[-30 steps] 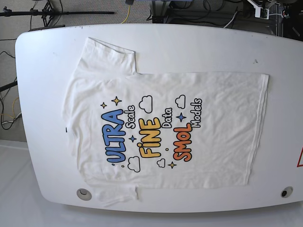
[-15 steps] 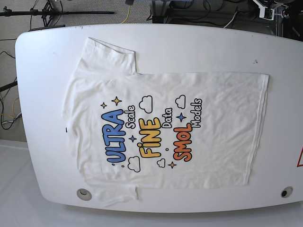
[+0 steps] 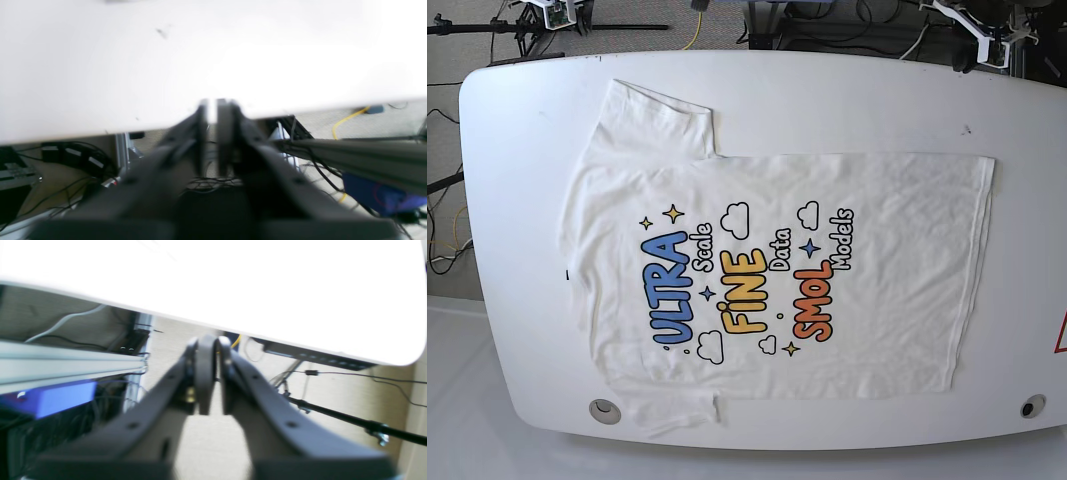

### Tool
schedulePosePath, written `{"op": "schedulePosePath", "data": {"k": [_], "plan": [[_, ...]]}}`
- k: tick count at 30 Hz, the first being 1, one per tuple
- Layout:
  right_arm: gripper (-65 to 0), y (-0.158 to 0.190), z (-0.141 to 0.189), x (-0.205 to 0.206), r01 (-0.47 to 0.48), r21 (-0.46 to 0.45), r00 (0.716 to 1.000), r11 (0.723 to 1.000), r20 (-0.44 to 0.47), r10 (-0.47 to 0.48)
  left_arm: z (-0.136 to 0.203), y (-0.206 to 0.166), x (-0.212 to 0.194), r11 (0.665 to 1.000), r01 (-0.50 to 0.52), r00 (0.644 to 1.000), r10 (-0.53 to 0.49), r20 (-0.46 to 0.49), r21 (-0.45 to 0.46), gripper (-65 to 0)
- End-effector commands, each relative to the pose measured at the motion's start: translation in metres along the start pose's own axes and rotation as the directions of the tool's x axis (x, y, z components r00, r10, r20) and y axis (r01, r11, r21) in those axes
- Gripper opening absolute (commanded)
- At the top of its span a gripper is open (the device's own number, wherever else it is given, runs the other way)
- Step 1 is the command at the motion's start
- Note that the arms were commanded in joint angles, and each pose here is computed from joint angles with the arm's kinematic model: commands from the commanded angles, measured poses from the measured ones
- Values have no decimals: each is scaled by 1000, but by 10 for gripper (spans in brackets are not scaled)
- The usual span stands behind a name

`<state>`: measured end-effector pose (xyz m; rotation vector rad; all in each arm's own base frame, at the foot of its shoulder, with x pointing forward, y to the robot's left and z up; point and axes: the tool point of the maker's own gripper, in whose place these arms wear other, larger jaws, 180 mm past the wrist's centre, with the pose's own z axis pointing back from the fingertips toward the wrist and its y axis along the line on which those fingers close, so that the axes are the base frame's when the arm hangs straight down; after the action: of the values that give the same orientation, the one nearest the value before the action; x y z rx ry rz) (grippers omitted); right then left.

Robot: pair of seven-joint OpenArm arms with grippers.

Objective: Fold the T-shirt properly
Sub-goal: 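Lower both grippers toward the shoulder corners of the white T-shirt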

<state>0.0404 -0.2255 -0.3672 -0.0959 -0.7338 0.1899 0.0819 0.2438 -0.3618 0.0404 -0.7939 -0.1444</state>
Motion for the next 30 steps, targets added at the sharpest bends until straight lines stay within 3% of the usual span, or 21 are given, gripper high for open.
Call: {"op": "schedulePosePath", "data": {"k": [1,5,7,9,19,25,30], "plan": [[-516,-7,-4,14,7,-13,998,1000,56,-6,1,2,-4,1000,-5,1000,6,-16,7,-426],[-410,-13,-10,25,22,-27,995,999,97,-19,-1,2,1,1000,-16,1000,16,6,10,-298],[-373,-14,-15,31,26,-33,993,999,117,-22,-2,2,5,1000,-14,1000,14,25,8,-267],[-340,-15,-25,50,24,-42,983,999,185,-16,-2,2,9,1000,-16,999,16,52,6,-264],[-375,-23,-42,68,105,-49,965,993,245,-90,-7,4,15,999,-40,996,39,84,8,-358],[-388,-33,-45,66,272,-28,935,962,242,-257,-7,4,15,998,-58,995,57,83,12,-387],[-383,-29,-48,65,316,31,930,948,191,-316,-12,19,31,998,-46,992,41,121,44,-358]]}}
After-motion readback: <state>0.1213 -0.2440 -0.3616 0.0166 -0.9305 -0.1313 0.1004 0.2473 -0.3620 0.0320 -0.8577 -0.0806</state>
